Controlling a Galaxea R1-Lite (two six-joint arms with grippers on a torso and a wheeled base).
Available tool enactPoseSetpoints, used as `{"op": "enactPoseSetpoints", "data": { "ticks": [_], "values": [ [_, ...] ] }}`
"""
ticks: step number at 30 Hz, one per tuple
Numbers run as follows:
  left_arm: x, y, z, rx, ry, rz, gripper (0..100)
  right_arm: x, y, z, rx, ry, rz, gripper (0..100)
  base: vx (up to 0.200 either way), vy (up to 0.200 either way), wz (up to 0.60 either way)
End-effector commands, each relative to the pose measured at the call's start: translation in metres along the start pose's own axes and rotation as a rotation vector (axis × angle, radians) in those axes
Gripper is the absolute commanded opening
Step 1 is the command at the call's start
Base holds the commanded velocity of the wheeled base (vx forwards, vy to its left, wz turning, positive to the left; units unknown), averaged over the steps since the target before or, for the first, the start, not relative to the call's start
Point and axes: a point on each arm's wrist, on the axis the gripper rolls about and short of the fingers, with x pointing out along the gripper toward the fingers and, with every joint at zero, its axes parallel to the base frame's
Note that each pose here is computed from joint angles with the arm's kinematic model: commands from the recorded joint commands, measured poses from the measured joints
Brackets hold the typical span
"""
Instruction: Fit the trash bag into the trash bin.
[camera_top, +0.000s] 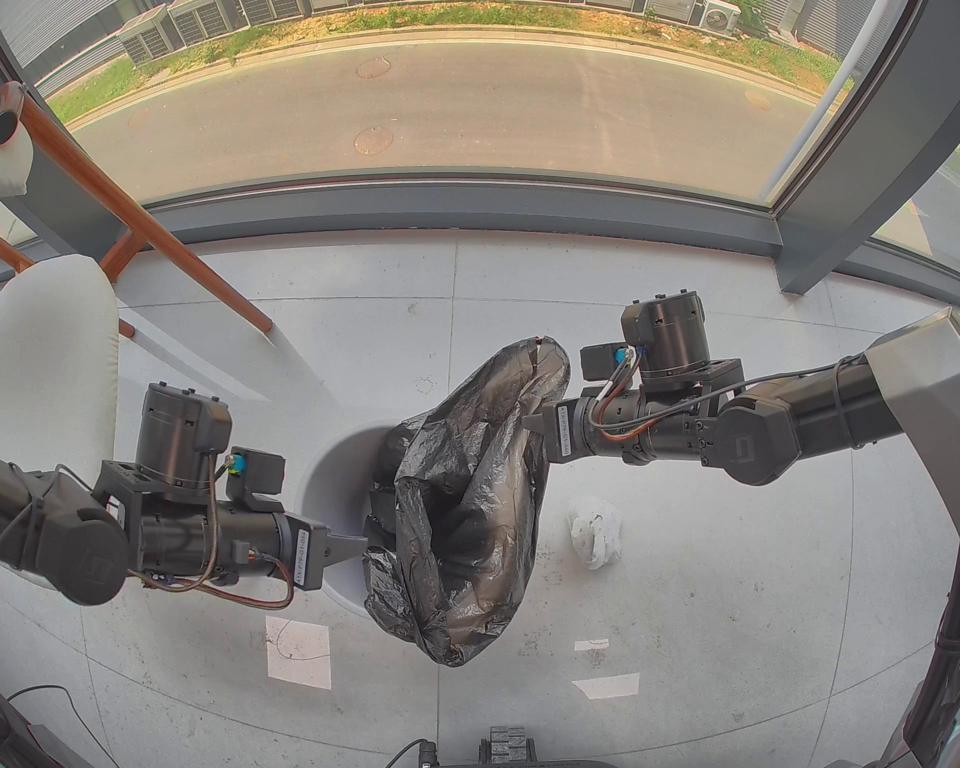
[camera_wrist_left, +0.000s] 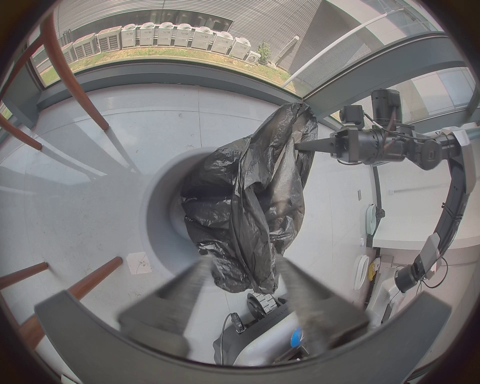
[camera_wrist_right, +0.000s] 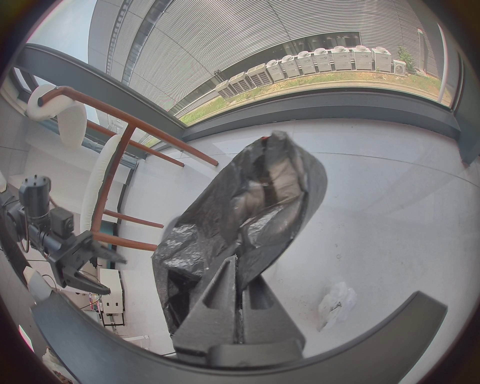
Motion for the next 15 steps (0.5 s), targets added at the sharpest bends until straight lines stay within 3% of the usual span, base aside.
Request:
{"op": "enactPoseSetpoints", "data": {
  "ticks": [1,5,13,14,15],
  "values": [
    [0.028,0.003,0.009,0.0,0.025,-0.004,100,0.0,0.008,-0.003,-0.009,0.007,0.016,0,0.0,0.0,0.0],
    [0.058,0.009,0.015,-0.008,0.046,0.0,100,-0.003,0.009,-0.002,-0.007,0.001,0.014,0,0.0,0.0,0.0],
    [0.108,0.011,0.033,-0.024,-0.043,-0.022,100,-0.013,0.009,-0.005,-0.005,0.011,0.009,0,0.0,0.0,0.0],
    [0.112,0.011,0.034,-0.031,-0.048,-0.023,0,-0.013,0.009,-0.006,-0.005,0.009,0.01,0,0.0,0.0,0.0],
    [0.116,0.01,0.036,-0.038,-0.054,-0.027,0,-0.014,0.009,-0.006,-0.007,0.0,0.01,0,0.0,0.0,0.0]
  ]
}}
